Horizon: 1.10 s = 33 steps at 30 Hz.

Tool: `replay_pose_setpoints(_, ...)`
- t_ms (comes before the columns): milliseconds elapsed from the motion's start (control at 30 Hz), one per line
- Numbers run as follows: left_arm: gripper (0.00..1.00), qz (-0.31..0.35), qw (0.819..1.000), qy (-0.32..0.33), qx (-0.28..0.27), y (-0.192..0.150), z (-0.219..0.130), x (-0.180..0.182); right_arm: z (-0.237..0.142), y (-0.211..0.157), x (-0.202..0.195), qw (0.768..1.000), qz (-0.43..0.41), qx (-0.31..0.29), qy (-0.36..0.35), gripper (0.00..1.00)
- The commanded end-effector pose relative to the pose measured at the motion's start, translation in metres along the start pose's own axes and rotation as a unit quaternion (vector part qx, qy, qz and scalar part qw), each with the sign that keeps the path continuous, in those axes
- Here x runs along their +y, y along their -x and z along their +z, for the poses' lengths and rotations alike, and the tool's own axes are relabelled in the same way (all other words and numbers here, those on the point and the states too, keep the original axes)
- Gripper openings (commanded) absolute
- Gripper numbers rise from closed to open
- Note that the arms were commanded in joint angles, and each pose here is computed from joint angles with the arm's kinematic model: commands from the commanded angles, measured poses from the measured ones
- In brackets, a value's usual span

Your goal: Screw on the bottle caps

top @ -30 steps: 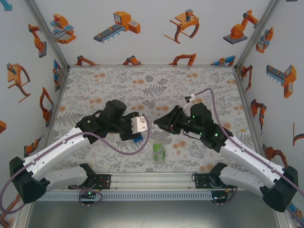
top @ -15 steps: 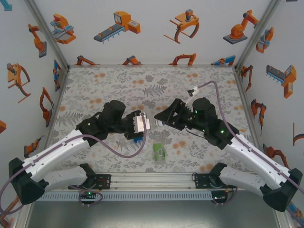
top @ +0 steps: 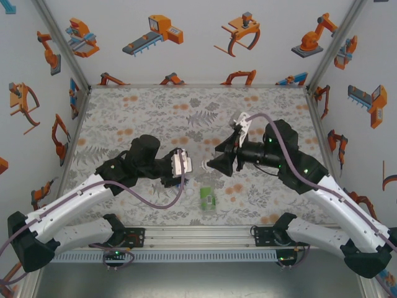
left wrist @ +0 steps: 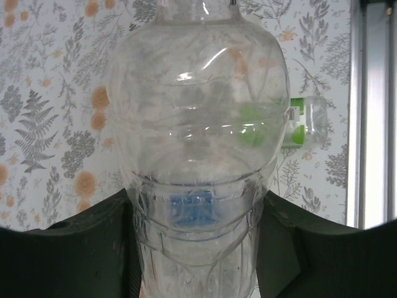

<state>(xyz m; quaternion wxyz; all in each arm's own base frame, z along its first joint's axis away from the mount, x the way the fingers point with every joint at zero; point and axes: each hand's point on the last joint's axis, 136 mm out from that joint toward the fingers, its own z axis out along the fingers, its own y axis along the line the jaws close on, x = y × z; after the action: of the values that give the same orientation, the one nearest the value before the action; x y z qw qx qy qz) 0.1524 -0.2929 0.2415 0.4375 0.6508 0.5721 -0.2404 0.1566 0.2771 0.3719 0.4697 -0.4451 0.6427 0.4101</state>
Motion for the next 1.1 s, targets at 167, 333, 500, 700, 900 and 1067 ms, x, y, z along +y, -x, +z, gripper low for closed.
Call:
replay_pose_setpoints(167, 0.00, -0.025, 0.996, -0.078, -0.034, 0.020, -0.011, -0.026, -0.019, -0.010, 0.067, 0.931, -0.312, -0.036, 0.184, 0.57)
replay_pose_setpoints(333, 0.00, -0.032, 0.993, -0.101, -0.043, 0.026, -0.014, -0.033, -0.017, -0.014, 0.071, 0.926, -0.316, -0.036, 0.205, 0.50)
replay_pose_setpoints(500, 0.00, -0.034, 0.993, -0.107, -0.049, 0.027, -0.016, -0.035, -0.016, -0.019, 0.070, 0.926, -0.317, -0.035, 0.203, 0.42)
replay_pose_setpoints(700, 0.00, -0.034, 0.992, -0.112, -0.052, 0.029, -0.016, -0.037, -0.012, -0.023, 0.066, 0.927, -0.316, -0.031, 0.198, 0.44)
replay_pose_setpoints(900, 0.00, -0.034, 0.992, -0.113, -0.054, 0.030, -0.017, -0.037, -0.010, -0.027, 0.064, 0.929, -0.312, -0.024, 0.198, 0.43)
replay_pose_setpoints(1067, 0.00, -0.033, 0.991, -0.114, -0.056, 0.030, -0.018, -0.038, -0.009, -0.031, 0.065, 0.930, -0.307, -0.022, 0.203, 0.41)
